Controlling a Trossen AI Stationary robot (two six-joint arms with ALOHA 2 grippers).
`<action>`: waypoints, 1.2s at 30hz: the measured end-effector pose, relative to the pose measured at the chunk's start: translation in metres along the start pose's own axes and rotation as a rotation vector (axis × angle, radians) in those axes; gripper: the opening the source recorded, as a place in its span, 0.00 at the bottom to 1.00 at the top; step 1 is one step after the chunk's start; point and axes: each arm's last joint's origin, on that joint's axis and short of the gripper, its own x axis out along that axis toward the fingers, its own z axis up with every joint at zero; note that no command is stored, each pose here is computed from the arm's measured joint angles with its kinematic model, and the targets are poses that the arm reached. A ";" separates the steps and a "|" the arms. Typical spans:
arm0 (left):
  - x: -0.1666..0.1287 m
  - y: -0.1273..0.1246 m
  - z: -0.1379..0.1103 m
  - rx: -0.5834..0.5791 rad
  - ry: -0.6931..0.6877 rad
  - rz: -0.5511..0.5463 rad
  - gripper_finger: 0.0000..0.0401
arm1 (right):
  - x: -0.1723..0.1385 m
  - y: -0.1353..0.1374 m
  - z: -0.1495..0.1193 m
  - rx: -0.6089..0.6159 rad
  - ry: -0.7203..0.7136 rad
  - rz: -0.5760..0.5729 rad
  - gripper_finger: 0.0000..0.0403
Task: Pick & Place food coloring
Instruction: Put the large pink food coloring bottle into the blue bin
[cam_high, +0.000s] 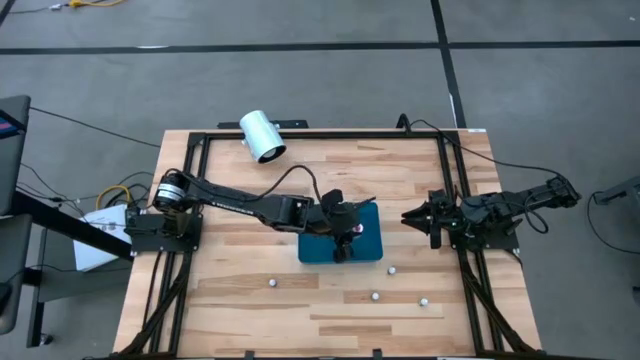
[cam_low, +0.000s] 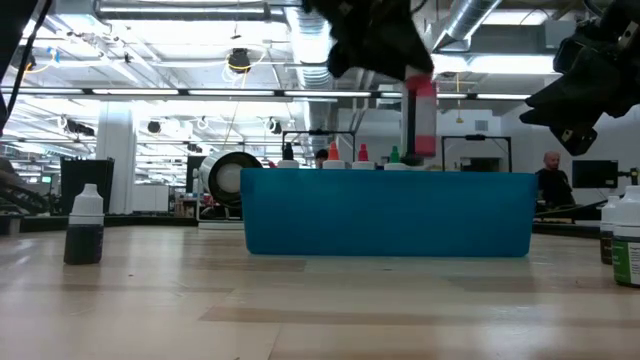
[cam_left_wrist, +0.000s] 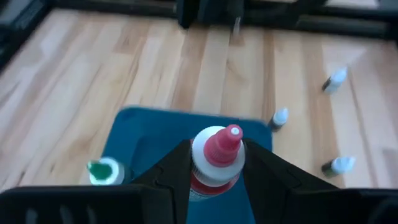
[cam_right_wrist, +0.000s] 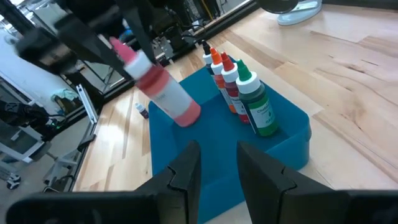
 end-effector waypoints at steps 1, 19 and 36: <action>0.002 0.000 -0.004 0.000 0.004 0.001 0.28 | 0.000 0.000 0.000 0.000 0.000 0.000 0.23; 0.016 -0.010 -0.057 -0.048 0.116 0.013 0.28 | 0.000 0.000 0.000 0.001 0.000 0.000 0.23; 0.012 -0.012 -0.070 0.053 0.229 0.071 0.28 | 0.000 0.000 0.000 0.010 -0.001 -0.001 0.23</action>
